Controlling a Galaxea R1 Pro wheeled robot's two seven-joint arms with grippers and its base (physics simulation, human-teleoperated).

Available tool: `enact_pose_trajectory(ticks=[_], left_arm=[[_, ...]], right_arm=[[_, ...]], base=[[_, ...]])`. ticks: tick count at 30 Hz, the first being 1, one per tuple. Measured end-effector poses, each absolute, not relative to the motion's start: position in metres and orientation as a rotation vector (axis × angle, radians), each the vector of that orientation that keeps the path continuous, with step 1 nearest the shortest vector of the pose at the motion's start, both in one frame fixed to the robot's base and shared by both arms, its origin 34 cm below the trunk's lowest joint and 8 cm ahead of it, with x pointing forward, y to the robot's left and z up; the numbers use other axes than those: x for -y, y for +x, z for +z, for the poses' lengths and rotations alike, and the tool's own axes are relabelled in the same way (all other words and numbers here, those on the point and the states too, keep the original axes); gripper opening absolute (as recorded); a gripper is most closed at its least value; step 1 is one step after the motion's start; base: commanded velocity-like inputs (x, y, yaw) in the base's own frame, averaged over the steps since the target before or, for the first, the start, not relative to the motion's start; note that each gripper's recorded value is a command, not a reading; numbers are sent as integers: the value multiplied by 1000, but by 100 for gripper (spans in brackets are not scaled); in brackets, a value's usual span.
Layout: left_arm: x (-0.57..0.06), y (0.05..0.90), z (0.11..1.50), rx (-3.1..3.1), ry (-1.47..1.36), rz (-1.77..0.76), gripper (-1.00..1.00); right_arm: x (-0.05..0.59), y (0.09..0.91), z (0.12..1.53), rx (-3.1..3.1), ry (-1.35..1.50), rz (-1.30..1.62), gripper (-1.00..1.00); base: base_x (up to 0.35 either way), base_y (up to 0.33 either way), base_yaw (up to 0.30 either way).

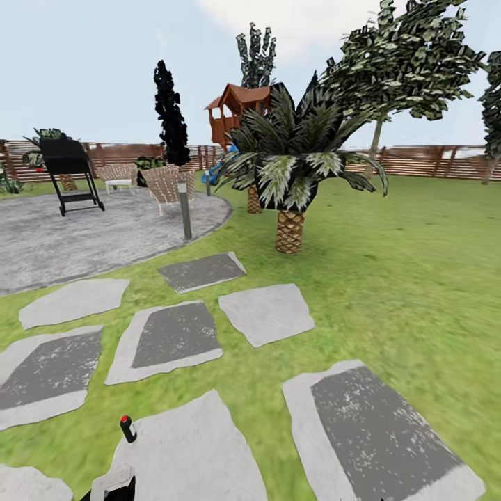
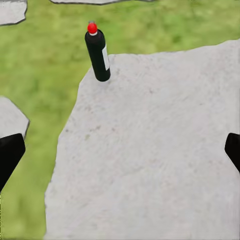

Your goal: In the garden, pick up the pesticide atomizer on the floor and spray pesticide onto both trees until each tree trunk is fully covered.

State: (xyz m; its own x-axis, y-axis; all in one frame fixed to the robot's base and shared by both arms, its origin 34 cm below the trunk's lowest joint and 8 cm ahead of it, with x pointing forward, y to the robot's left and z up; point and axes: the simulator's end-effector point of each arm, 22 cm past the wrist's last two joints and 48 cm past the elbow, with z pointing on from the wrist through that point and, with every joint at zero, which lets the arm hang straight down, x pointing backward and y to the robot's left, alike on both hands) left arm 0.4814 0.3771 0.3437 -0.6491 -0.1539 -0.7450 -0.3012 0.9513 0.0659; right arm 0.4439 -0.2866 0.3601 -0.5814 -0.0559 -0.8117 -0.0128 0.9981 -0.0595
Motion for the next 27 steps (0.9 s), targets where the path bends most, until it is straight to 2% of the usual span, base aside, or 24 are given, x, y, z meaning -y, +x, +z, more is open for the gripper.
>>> enact_pose_trajectory(ticks=[27], left_arm=[[-377, 482, 344, -2284, -317, 233, 100]], right_arm=[[288, 445, 361, -2188, -43, -62, 100]], base=[[16, -10, 278]])
